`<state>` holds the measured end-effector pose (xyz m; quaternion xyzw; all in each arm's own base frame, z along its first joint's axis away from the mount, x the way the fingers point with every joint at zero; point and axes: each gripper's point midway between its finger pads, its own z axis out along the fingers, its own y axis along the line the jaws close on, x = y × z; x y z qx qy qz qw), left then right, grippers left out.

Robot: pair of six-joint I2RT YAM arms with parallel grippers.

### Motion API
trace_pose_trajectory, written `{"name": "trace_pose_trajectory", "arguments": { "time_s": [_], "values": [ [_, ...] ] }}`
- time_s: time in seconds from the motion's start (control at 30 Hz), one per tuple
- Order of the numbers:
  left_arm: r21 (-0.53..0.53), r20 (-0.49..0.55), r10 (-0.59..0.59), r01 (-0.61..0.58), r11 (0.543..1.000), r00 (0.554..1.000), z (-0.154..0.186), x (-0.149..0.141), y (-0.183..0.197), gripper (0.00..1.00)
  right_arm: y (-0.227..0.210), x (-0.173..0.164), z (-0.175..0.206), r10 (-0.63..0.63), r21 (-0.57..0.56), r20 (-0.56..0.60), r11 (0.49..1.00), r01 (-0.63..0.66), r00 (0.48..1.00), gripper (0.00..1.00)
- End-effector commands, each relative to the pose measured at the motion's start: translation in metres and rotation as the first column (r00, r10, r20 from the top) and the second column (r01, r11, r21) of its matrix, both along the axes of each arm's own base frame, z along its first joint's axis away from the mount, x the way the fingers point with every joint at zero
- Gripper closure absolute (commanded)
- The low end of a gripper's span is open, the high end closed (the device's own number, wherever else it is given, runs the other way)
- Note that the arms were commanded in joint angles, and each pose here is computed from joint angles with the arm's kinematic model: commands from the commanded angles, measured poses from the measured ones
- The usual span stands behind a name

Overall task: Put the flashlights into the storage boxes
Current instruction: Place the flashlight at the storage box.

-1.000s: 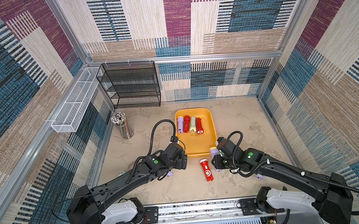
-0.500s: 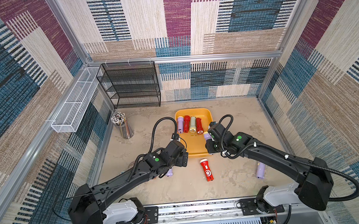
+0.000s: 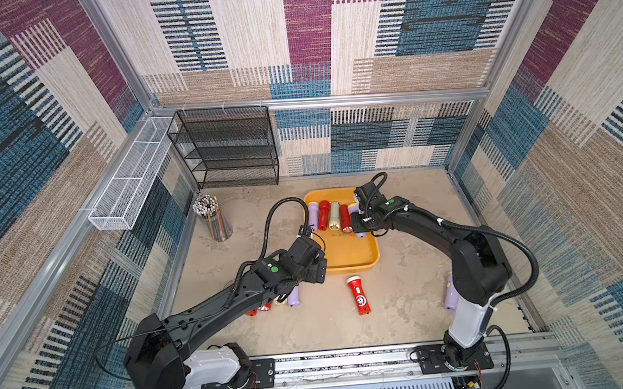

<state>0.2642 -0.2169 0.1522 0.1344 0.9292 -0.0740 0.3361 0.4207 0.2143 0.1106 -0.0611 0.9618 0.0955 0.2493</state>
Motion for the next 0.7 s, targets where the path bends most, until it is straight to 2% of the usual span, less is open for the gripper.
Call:
{"name": "trace_pose_trajectory", "arguments": {
  "time_s": [0.0, 0.27, 0.53, 0.67],
  "values": [
    [0.031, -0.006, -0.010, 0.010, 0.999, 1.000, 0.000, 0.003, 0.002, 0.04, 0.005, 0.029, -0.004, 0.037, 0.010, 0.032, 0.999, -0.038, 0.999, 0.63],
    [0.049, -0.012, 0.005, -0.004, 0.999, 1.000, 0.001, 0.009, 0.006, 0.04, -0.006, 0.073, -0.029, 0.020, 0.011, 0.008, 1.000, -0.020, 1.000, 0.62],
    [0.047, -0.029, 0.008, -0.007, 0.999, 1.000, -0.001, 0.011, 0.005, 0.05, -0.006, 0.085, -0.053, 0.019, 0.019, -0.033, 1.000, -0.018, 0.999, 0.60],
    [0.044, -0.029, 0.012, -0.011, 0.999, 1.000, 0.000, 0.009, 0.006, 0.05, -0.007, 0.086, -0.052, 0.011, 0.019, -0.030, 1.000, -0.011, 0.999, 0.57]
  ]
}}
